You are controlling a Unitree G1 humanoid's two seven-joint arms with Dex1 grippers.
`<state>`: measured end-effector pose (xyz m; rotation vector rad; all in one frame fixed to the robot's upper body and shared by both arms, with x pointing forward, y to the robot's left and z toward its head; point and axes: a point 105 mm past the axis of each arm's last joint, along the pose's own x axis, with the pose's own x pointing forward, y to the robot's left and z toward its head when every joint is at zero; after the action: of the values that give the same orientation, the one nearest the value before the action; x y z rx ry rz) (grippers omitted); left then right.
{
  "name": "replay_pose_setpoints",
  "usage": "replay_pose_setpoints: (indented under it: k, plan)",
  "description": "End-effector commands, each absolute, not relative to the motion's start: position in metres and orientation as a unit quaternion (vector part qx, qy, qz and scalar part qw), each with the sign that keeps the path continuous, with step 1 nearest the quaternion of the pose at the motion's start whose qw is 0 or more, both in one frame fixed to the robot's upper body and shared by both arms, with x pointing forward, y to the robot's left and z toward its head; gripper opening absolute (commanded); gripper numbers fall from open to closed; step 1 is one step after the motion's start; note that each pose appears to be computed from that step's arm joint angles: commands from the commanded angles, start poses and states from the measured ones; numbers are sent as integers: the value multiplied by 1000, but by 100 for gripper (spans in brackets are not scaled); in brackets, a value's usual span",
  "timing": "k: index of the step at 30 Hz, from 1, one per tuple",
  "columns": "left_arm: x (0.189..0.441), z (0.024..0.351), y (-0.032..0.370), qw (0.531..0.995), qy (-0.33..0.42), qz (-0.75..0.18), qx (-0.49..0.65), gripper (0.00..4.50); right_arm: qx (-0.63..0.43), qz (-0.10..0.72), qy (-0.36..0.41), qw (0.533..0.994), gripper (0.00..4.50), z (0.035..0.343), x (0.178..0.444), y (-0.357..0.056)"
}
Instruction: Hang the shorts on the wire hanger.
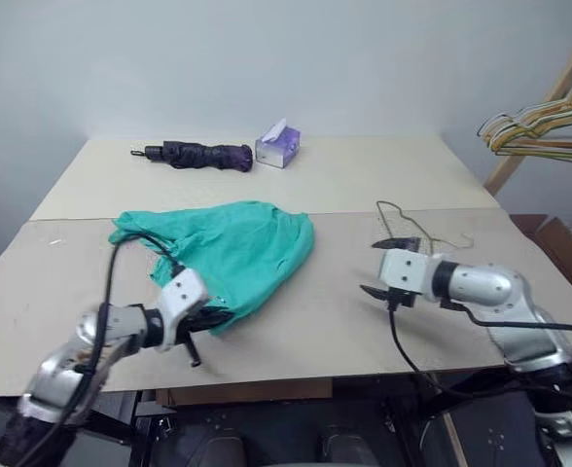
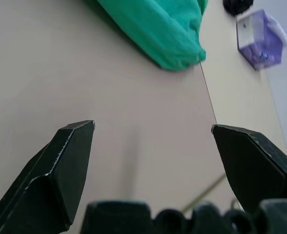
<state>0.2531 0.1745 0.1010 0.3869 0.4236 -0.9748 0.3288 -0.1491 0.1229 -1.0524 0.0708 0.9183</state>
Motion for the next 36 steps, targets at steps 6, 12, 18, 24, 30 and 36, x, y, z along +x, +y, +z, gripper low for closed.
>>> replay_pose_setpoints:
  k: [6,12,18,24,30,36]
  plan:
    - [221,154,206,820,174,-502,213,3,-547,429,-50,717,450,112,368,-101]
    - [212,164,220,821,182,-492,227,3,-575,419,-111,693,450,104,389,-64]
    - [209,168,223,822,185,-487,230,3,-590,417,-131,679,450,99,400,-49]
    - [207,168,224,825,189,-480,230,0,-590,418,-142,675,293,98,402,-47]
    - [207,168,229,823,196,-478,234,0,-597,436,-150,657,98,91,397,-42]
    - [213,163,233,826,207,-463,247,0,-616,445,-135,636,1,91,391,-62]
